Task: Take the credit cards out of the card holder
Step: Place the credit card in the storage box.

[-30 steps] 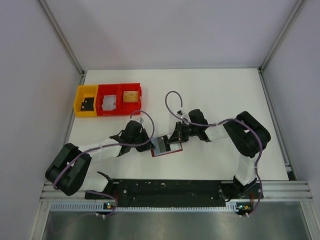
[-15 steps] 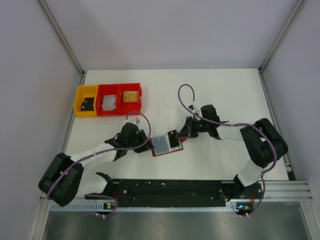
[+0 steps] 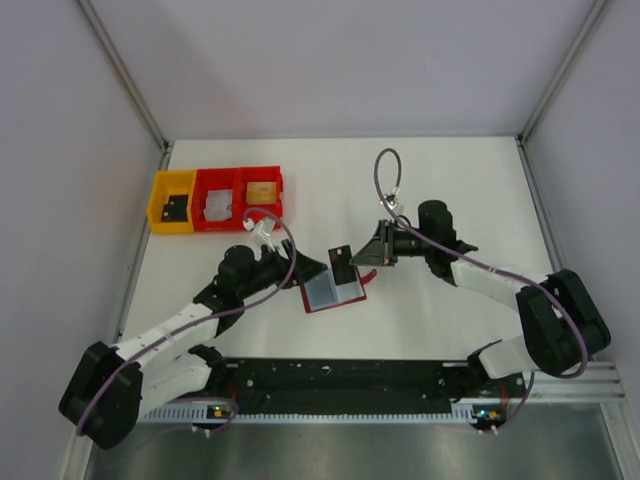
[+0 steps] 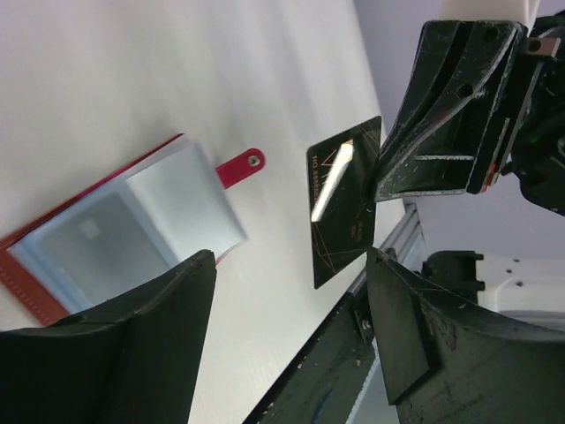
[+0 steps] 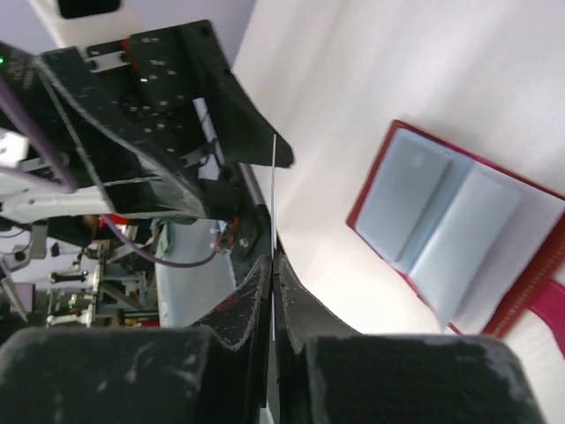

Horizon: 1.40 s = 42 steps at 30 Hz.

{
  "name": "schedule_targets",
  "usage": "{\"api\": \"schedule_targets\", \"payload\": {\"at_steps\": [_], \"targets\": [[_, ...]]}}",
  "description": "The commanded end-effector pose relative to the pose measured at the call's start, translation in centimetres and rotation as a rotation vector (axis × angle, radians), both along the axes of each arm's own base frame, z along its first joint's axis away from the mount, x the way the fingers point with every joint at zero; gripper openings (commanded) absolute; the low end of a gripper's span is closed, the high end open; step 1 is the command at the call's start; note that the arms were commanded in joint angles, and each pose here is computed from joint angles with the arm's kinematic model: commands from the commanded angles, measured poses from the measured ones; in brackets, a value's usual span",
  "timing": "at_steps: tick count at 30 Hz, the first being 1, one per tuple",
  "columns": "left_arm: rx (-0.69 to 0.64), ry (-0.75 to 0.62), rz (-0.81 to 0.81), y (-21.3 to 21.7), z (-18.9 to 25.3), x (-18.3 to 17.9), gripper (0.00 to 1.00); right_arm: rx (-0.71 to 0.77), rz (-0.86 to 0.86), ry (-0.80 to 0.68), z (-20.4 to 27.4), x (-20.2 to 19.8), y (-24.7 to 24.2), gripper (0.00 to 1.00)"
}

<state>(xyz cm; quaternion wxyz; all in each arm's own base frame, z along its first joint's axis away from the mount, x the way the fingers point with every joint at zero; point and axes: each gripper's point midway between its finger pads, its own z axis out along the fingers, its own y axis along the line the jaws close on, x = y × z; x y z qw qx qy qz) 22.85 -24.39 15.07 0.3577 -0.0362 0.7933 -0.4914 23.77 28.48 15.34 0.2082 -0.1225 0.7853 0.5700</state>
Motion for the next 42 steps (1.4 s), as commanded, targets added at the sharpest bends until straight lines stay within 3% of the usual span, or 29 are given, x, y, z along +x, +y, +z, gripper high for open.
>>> {"api": "schedule_targets", "payload": {"at_steps": [1,10,17,26,30,34,38,42], "targets": [[-0.171,-0.152,-0.177,-2.3,4.6,-1.5,0.72,0.158,0.084,-0.105,5.6,-1.4,0.3,0.0],[-0.342,-0.22,-0.243,-3.0,7.8,-2.5,0.54,0.235,0.143,-0.144,8.4,-3.1,0.9,0.0],[-0.361,-0.22,-0.252,-3.2,8.2,-2.5,0.39,0.241,0.148,-0.138,8.2,-3.3,1.0,0.0],[-0.356,-0.204,-0.245,-3.2,7.9,-2.4,0.02,0.245,0.146,-0.141,8.4,-3.1,1.2,0.0],[-0.354,-0.193,-0.219,-3.0,7.6,-2.1,0.0,0.245,0.134,-0.15,8.6,-2.9,1.1,0.0],[-0.361,-0.179,-0.117,-1.9,7.0,-1.0,0.0,0.204,0.096,-0.161,8.2,-2.3,0.9,0.31],[-0.379,-0.167,0.062,0.8,6.1,0.9,0.0,0.124,0.023,-0.21,8.1,-1.3,0.1,0.71],[-0.396,-0.154,0.23,4.6,5.6,2.9,0.0,-0.008,-0.079,-0.277,7.6,0.0,-1.4,0.96]]}}
